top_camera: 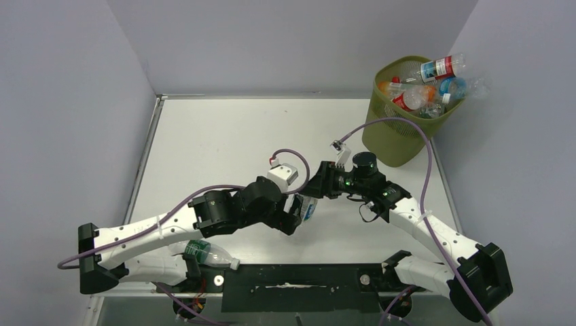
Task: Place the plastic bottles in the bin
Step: Pick up the plastic bottle at the center of the board, then place the plastic bottle in the trash bin, then pick up the plastic bottle at the center of the board.
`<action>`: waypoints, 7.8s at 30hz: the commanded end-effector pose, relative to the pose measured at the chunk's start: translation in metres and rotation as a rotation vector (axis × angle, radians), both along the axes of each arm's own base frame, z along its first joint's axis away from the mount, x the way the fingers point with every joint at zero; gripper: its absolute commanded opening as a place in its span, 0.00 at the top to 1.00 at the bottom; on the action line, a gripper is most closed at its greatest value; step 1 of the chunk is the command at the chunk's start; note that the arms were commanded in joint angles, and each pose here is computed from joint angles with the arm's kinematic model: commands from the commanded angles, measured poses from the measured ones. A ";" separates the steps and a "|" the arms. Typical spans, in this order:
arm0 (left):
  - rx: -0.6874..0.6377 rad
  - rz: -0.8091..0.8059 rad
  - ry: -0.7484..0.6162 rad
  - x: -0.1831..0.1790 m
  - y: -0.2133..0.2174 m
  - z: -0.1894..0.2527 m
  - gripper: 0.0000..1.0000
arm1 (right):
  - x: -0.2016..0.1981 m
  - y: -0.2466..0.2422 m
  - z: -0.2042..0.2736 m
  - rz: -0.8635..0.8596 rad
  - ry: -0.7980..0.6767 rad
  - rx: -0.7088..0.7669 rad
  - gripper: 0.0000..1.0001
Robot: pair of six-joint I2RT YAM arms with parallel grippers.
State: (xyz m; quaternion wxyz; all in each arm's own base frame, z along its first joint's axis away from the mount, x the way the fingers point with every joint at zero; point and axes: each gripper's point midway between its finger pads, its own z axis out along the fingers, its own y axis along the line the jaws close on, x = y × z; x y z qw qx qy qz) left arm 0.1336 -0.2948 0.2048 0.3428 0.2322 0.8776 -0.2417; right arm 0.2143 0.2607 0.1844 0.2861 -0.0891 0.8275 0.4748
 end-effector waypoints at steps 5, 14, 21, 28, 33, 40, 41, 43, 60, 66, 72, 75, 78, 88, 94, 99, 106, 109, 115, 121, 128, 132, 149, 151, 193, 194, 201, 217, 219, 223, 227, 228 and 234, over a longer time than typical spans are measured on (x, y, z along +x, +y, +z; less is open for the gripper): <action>-0.208 0.034 -0.101 0.011 -0.009 0.074 0.15 | 0.006 0.003 0.007 0.007 -0.038 0.017 0.53; -0.224 0.048 -0.116 0.013 -0.005 0.080 0.14 | 0.006 0.004 0.004 0.009 -0.029 0.016 0.53; -0.236 0.065 -0.133 0.015 -0.002 0.085 0.14 | 0.008 0.004 0.004 0.010 -0.029 0.017 0.53; -0.248 0.078 -0.152 0.017 0.003 0.091 0.14 | 0.013 0.006 0.010 0.010 -0.039 0.018 0.53; -0.254 0.079 -0.164 0.018 0.005 0.094 0.14 | 0.021 0.007 0.020 0.012 -0.059 0.009 0.53; -0.250 0.084 -0.183 0.019 0.012 0.098 0.14 | 0.039 0.010 0.039 0.010 -0.101 -0.004 0.53; -0.250 0.088 -0.188 0.019 0.013 0.099 0.14 | 0.043 0.009 0.042 0.010 -0.114 -0.013 0.52; -0.251 0.089 -0.194 0.020 0.014 0.100 0.14 | 0.055 0.004 0.055 -0.005 -0.142 -0.023 0.52; -0.263 0.119 -0.219 0.020 0.032 0.101 0.13 | 0.180 -0.129 0.263 -0.296 -0.578 0.001 0.52; -0.265 0.130 -0.221 0.020 0.037 0.099 0.13 | 0.200 -0.213 0.325 -0.530 -0.734 0.041 0.51; -0.261 0.137 -0.226 0.021 0.039 0.097 0.13 | 0.213 -0.281 0.348 -0.710 -0.811 0.007 0.49; -0.255 0.143 -0.234 0.023 0.040 0.097 0.13 | 0.220 -0.305 0.350 -0.756 -0.830 0.002 0.49; -0.250 0.143 -0.242 0.024 0.040 0.098 0.13 | 0.229 -0.324 0.349 -0.797 -0.836 0.001 0.48; -0.235 0.154 -0.245 0.027 0.041 0.094 0.13 | 0.261 -0.365 0.333 -0.932 -0.863 -0.056 0.49; -0.244 0.172 -0.254 0.027 0.047 0.096 0.13 | 0.277 -0.381 0.319 -0.989 -0.867 -0.103 0.49; -0.238 0.171 -0.253 0.028 0.047 0.094 0.13 | 0.289 -0.381 0.309 -1.035 -0.893 -0.138 0.50; -0.234 0.172 -0.251 0.028 0.047 0.091 0.13 | 0.314 -0.365 0.288 -1.072 -0.884 -0.210 0.47; -0.234 0.177 -0.254 0.028 0.049 0.092 0.13 | 0.323 -0.369 0.273 -1.106 -0.848 -0.231 0.47; -0.230 0.185 -0.259 0.029 0.054 0.091 0.13 | 0.327 -0.380 0.253 -1.155 -0.795 -0.270 0.46; -0.228 0.179 -0.258 0.029 0.051 0.090 0.13 | 0.327 -0.381 0.244 -1.152 -0.755 -0.295 0.18; -0.238 0.174 -0.255 0.028 0.050 0.091 0.13 | 0.305 -0.380 0.269 -1.161 -0.791 -0.312 0.06; -0.246 0.168 -0.252 0.028 0.048 0.092 0.13 | 0.280 -0.382 0.296 -1.183 -0.821 -0.316 0.04; -0.182 0.231 -0.191 0.034 0.045 0.087 0.12 | 0.145 -0.332 0.355 -1.034 -0.890 -0.259 0.01; -0.176 0.251 -0.177 0.035 0.047 0.085 0.12 | 0.135 -0.312 0.343 -0.955 -0.855 -0.221 0.02; -0.160 0.718 0.227 0.068 0.128 0.017 0.12 | -0.068 0.090 0.011 0.250 -0.284 -0.076 0.07; -0.163 0.722 0.222 0.068 0.129 0.018 0.12 | -0.071 0.096 0.009 0.269 -0.290 -0.074 0.07; -0.162 0.750 0.191 0.072 0.140 0.022 0.12 | -0.086 0.121 -0.015 0.376 -0.296 -0.118 0.07; -0.173 0.775 0.137 0.075 0.158 0.030 0.13 | -0.122 0.170 -0.053 0.570 -0.298 -0.262 0.08; -0.172 0.774 0.137 0.074 0.159 0.030 0.12 | -0.126 0.174 -0.060 0.591 -0.296 -0.285 0.08; -0.177 0.778 0.133 0.073 0.161 0.030 0.12 | -0.136 0.183 -0.073 0.647 -0.290 -0.313 0.08; -0.192 0.794 0.113 0.072 0.167 0.034 0.12 | -0.147 0.194 -0.080 0.702 -0.286 -0.295 0.09; -0.196 0.799 0.108 0.072 0.168 0.036 0.12 | -0.148 0.197 -0.081 0.715 -0.286 -0.288 0.10; -0.201 0.804 0.101 0.072 0.170 0.039 0.13 | -0.165 0.215 -0.098 0.823 -0.262 -0.290 0.18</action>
